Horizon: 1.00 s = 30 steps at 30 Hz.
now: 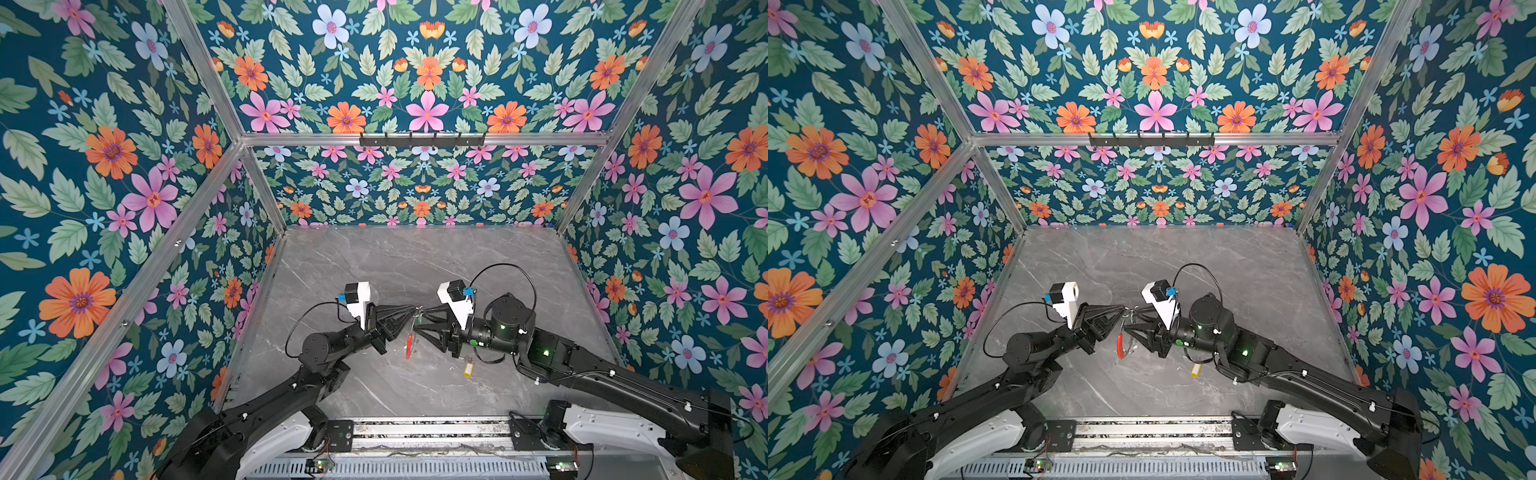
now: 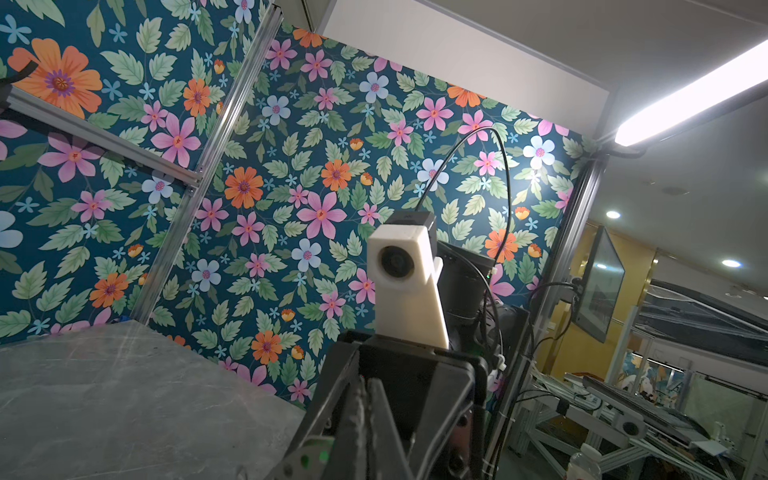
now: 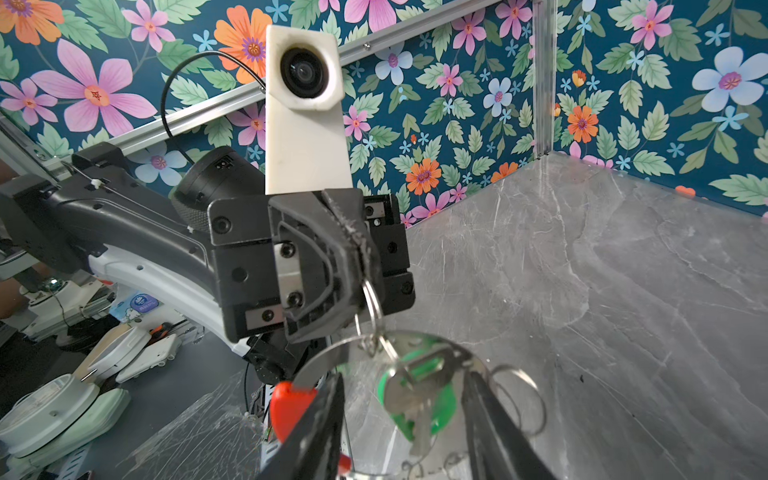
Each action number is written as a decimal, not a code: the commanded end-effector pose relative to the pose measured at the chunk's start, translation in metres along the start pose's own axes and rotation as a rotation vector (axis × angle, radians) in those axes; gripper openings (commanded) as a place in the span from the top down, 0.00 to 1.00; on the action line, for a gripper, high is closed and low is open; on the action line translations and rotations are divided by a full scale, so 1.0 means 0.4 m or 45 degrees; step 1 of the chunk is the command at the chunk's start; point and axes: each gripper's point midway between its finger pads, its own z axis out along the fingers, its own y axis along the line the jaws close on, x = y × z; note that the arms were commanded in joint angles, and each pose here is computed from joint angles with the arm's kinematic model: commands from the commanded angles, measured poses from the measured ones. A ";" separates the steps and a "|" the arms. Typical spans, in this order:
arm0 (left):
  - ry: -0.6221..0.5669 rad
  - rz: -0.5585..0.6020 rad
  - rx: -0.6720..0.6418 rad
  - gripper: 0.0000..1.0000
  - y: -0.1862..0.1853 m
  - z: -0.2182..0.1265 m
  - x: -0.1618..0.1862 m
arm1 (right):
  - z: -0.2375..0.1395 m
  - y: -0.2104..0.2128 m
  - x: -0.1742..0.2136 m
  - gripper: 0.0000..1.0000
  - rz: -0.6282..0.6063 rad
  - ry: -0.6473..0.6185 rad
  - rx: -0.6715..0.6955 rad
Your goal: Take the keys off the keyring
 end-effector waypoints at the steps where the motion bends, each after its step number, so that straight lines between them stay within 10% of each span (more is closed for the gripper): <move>1: -0.051 0.035 0.060 1.00 -0.031 -0.003 -0.025 | 0.001 0.000 -0.033 0.59 -0.040 -0.057 0.019; 30: -0.044 0.066 0.016 1.00 -0.028 -0.014 -0.025 | 0.032 0.059 0.027 1.00 -0.188 0.124 -0.049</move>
